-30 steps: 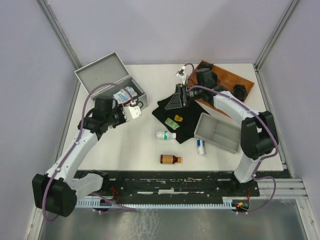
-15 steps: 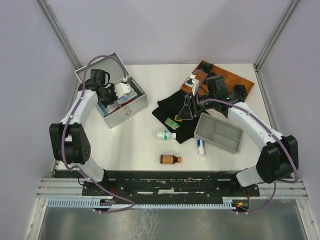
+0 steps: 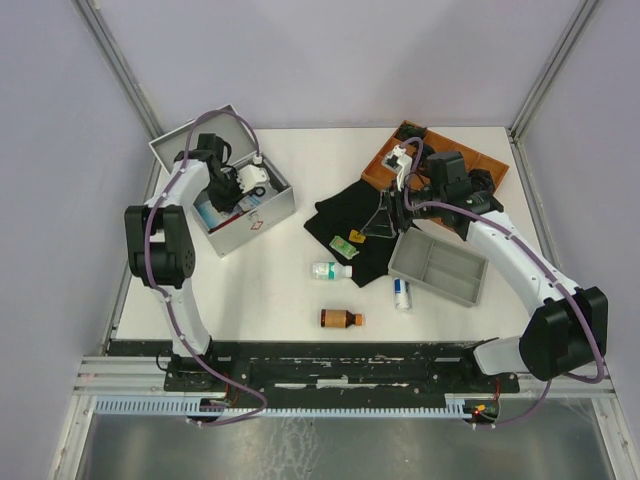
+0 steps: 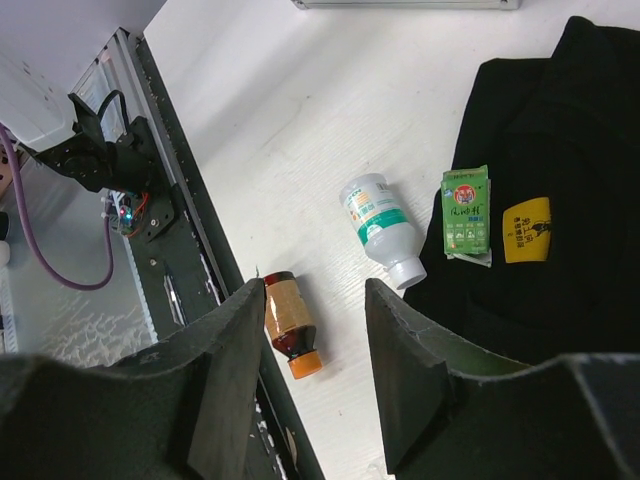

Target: Organize the medicine kit

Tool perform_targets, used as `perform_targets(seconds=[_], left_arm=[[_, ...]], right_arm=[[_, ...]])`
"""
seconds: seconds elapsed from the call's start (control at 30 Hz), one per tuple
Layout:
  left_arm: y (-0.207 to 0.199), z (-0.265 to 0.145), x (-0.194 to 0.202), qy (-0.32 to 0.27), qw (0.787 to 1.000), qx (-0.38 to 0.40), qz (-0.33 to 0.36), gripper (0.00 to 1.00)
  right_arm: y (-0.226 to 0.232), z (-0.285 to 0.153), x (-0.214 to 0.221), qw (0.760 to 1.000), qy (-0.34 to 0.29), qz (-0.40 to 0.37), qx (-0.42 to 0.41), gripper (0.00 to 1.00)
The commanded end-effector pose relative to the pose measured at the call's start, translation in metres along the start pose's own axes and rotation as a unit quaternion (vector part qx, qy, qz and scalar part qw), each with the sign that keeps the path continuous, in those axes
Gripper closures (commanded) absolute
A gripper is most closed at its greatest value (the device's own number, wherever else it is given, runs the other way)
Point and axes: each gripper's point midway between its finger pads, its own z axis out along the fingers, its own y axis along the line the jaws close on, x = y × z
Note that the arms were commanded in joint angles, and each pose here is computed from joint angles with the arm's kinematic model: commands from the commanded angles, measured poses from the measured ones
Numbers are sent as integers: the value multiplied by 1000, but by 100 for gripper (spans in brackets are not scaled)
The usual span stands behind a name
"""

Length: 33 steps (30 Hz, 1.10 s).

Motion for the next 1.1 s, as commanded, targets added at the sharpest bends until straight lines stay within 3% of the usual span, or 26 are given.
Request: perform_targets(seconds=[0.0, 0.27, 0.63, 0.87, 1.07], left_arm=[[13, -8, 1, 13, 1000, -24, 1, 83], [20, -28, -1, 10, 998, -64, 0, 64], [21, -110, -40, -92, 981, -171, 1, 38], [-32, -142, -76, -223, 960, -167, -5, 19], [-108, -136, -102, -300, 948, -100, 19, 8]], right_arm=[[-1, 0, -9, 1000, -14, -20, -4, 47], [-1, -3, -10, 1000, -18, -22, -2, 48], [-4, -5, -10, 1000, -18, -25, 4, 47], [-18, -14, -14, 997, -21, -32, 63, 42], [-40, -33, -23, 988, -41, -36, 146, 20]])
